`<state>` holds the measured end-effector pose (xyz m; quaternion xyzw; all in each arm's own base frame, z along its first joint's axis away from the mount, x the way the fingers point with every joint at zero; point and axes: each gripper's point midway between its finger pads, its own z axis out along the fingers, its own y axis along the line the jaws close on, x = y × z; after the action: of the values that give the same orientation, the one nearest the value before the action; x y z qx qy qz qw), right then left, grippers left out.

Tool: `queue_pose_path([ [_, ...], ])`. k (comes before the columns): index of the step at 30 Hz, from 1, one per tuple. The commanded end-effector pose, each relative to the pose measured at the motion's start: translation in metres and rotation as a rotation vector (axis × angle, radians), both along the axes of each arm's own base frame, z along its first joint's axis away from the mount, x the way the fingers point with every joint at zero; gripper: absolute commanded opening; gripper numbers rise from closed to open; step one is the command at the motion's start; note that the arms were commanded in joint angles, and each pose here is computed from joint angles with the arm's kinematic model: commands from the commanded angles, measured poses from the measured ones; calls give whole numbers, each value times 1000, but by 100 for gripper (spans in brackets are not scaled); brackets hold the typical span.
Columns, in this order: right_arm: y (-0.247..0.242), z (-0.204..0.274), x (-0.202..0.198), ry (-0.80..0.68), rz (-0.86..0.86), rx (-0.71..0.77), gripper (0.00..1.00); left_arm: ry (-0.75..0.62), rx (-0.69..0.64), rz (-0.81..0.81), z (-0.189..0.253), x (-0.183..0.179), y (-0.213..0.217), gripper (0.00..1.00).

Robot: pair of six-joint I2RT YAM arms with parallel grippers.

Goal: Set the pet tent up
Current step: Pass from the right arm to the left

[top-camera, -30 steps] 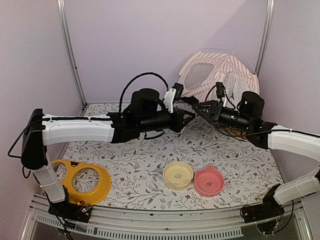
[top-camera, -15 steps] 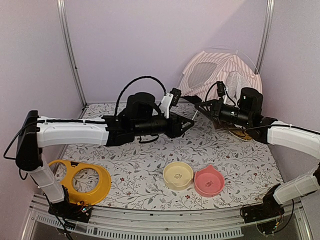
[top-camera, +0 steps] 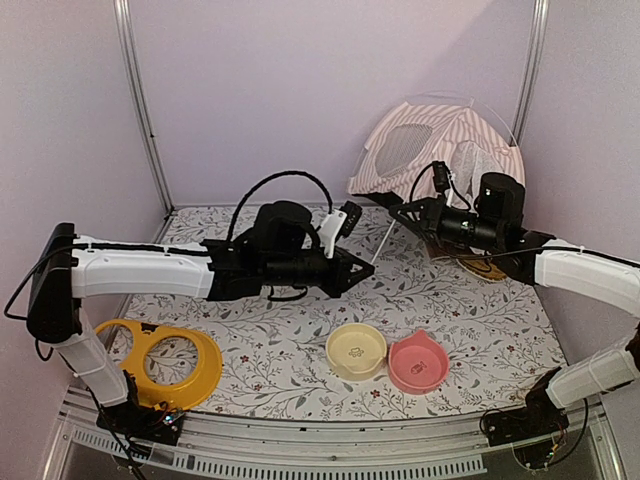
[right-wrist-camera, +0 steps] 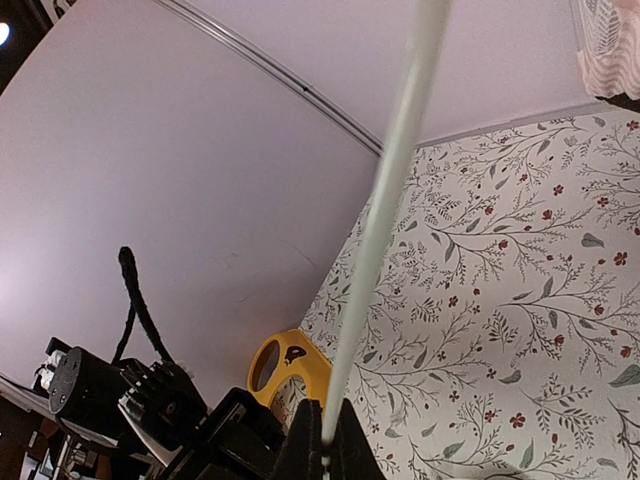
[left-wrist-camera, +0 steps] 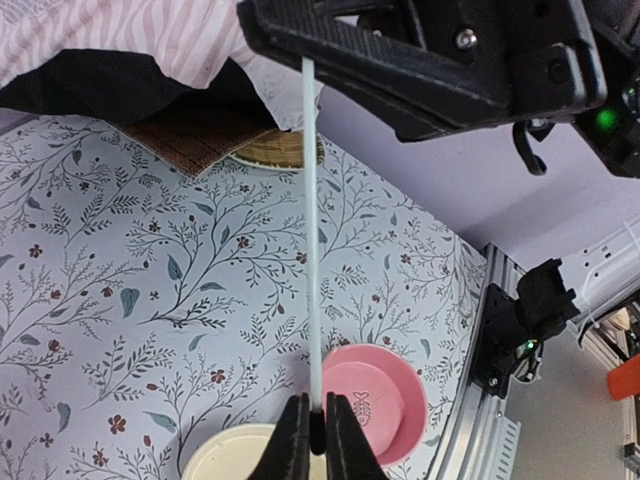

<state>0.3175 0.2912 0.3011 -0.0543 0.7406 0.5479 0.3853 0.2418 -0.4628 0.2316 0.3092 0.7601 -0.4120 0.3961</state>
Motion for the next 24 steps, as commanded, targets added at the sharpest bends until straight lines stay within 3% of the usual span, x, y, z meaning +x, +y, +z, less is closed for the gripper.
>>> queue_pose_path([
  [1,1,26,2,-101,11,10,0,-20,-8,-5,7,-3,-2,0],
  [4,2,20,1,-91,24,4,1,-31,-12,-11,10,-1,-7,0],
  [8,5,7,-7,-60,71,-6,24,-43,-35,-4,19,2,-12,0],
  [10,5,-3,-12,-38,84,-13,30,-46,-48,4,22,4,-13,0],
  [18,0,-31,-33,25,90,-31,35,-43,-79,-5,30,6,-24,0],
  [24,1,-27,-33,19,85,-20,34,-37,-79,-27,27,3,-32,0],
])
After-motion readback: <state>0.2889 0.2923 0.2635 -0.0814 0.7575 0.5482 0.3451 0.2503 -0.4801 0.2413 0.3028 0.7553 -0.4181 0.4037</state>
